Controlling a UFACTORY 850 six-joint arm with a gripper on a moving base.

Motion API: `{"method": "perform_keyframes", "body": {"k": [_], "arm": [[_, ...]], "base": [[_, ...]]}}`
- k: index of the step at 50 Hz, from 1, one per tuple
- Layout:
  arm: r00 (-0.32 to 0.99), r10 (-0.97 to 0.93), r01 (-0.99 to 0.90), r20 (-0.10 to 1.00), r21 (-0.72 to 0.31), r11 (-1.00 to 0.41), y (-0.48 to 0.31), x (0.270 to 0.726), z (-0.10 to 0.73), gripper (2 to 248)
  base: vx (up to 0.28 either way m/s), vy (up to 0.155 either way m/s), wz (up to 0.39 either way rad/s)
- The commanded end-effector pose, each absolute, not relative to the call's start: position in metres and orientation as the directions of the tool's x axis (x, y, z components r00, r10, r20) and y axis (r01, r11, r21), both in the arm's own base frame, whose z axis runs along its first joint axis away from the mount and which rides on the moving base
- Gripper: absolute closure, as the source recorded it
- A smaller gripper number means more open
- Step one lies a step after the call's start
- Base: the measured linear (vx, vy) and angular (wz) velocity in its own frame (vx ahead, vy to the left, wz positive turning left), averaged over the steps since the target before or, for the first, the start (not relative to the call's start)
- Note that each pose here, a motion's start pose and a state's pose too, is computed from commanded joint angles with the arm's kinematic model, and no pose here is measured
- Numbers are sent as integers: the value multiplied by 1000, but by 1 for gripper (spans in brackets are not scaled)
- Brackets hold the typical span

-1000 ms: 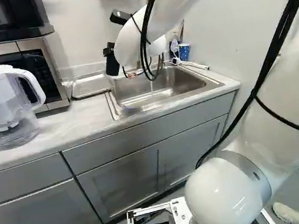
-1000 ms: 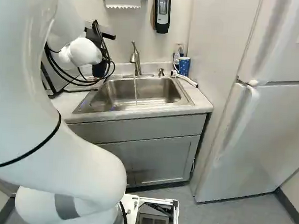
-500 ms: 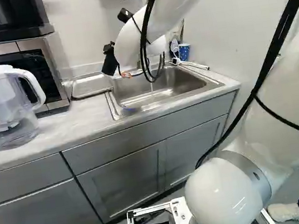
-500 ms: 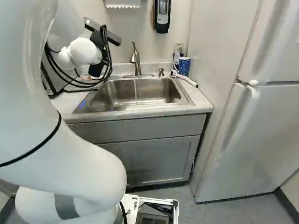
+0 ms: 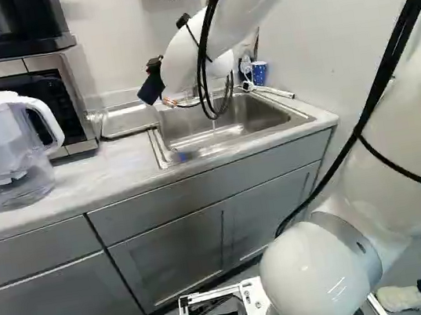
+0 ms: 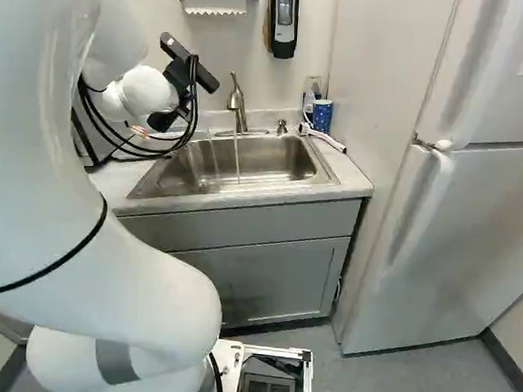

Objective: Rinse the cup and place it in the tray

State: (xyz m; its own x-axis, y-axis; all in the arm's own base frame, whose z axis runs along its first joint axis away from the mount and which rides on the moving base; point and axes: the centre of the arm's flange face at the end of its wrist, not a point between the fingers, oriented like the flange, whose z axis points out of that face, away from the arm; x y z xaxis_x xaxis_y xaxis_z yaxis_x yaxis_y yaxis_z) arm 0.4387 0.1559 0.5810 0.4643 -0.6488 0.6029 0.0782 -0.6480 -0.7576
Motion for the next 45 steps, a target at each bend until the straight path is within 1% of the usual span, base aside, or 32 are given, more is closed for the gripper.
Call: {"method": "perform_keyframes", "body": {"k": [20,45], "arm": [[470,-771,-22,429,-868,-496,156,439,581,124],[449,-873,-142,192,-949,-281,156,439,581,124]], "base": [[0,0,0],[0,0,0]]}}
